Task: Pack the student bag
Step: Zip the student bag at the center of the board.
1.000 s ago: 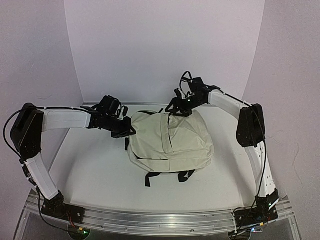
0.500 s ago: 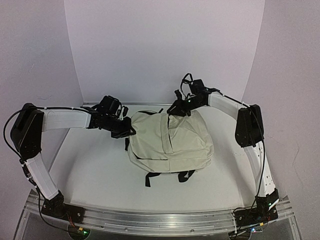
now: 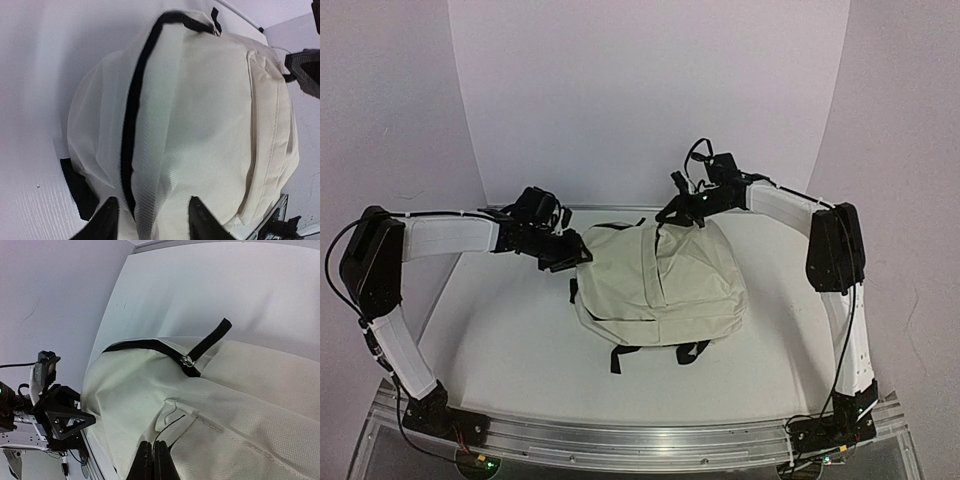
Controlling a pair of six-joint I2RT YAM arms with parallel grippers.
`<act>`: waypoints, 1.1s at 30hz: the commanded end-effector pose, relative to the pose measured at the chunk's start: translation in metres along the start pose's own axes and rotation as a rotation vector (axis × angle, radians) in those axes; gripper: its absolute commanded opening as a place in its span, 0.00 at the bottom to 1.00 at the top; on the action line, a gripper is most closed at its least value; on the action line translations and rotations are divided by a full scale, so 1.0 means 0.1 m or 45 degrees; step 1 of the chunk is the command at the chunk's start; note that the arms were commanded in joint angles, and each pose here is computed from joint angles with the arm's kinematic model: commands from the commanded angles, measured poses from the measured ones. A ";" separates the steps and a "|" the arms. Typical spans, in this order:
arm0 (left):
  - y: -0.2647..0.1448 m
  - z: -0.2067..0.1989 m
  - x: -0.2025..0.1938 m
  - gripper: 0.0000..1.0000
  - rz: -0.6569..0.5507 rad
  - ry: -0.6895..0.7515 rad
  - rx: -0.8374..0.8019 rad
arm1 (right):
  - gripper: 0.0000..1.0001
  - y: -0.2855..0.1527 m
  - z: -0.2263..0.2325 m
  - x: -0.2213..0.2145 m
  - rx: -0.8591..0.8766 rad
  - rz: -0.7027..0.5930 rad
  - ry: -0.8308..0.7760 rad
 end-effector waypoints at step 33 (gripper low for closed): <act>0.95 -0.66 1.15 0.74 0.186 0.465 -0.585 | 0.00 0.04 0.65 -0.11 0.021 -0.041 -0.258</act>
Point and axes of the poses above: each gripper's point midway between its finger pads, its own y axis out along the fingers, its own z axis along the line the jaws close on, x = y × z, the point moved 8 cm from there along -y, back along the fingers, and after that the axes turned 3 degrees about y, right-handed, at the moved point
